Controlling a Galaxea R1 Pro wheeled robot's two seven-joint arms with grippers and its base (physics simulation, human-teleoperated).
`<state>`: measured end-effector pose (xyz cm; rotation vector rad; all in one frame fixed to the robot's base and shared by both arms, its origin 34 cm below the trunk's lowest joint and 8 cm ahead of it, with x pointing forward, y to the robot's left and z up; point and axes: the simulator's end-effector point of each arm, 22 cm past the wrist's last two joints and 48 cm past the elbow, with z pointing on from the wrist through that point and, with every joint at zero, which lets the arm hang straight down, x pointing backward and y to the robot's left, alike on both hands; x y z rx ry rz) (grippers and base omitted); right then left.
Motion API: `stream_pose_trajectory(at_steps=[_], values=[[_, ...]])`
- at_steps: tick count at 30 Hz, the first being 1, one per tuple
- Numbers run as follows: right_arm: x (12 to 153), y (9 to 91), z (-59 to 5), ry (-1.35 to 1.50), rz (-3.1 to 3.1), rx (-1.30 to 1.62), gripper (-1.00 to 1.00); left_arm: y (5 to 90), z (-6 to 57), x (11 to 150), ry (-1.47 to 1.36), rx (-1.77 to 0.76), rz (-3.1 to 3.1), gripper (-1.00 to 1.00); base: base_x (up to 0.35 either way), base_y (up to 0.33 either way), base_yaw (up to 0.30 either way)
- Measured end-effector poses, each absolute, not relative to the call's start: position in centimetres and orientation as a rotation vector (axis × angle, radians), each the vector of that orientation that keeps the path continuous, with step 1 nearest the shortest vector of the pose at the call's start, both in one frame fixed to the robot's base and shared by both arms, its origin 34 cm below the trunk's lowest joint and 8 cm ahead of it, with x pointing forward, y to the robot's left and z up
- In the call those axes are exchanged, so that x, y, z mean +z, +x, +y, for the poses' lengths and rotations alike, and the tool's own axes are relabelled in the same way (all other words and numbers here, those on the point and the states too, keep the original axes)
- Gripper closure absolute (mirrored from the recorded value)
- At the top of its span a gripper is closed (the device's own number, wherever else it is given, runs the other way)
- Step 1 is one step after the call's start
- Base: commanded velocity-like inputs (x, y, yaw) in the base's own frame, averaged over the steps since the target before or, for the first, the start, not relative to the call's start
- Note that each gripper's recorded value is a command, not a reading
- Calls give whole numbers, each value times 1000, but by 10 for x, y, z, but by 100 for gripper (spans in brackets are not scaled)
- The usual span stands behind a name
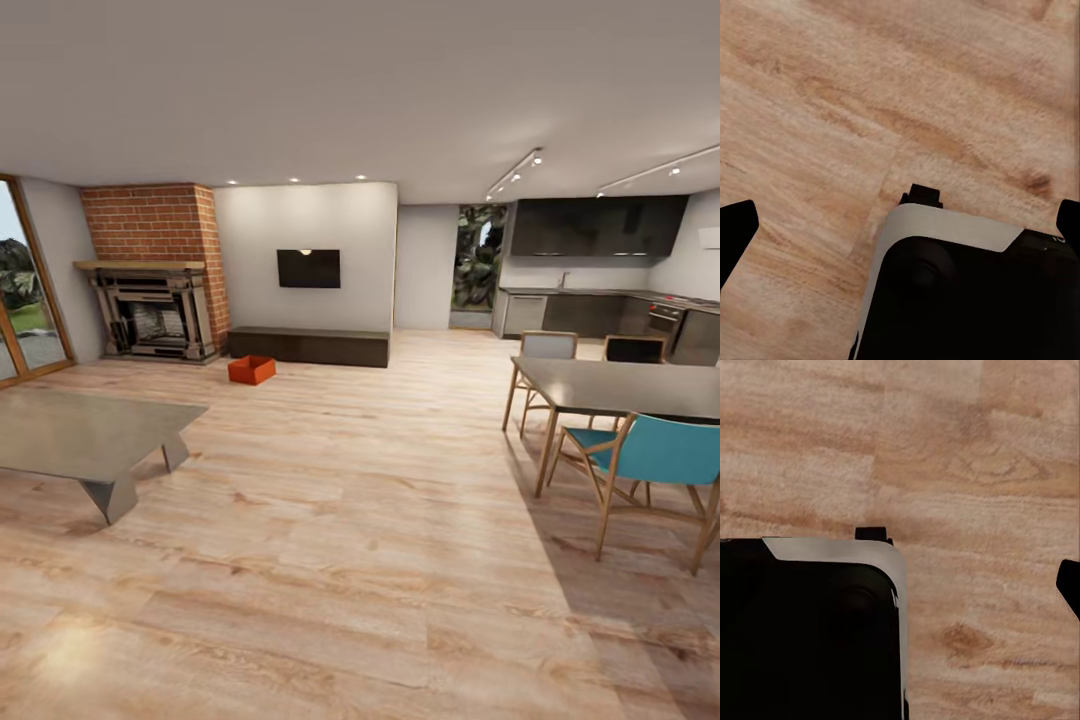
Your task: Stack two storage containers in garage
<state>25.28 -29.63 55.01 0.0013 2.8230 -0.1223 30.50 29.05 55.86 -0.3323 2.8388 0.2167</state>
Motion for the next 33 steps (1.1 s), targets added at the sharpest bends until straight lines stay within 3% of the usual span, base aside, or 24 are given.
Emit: stream_pose_trajectory(at_steps=[33], values=[[550, 252, -295, 0, 2826, -121, -100, 305, 290, 559, -332, 216, 2839, -100, 323, 0, 0]])
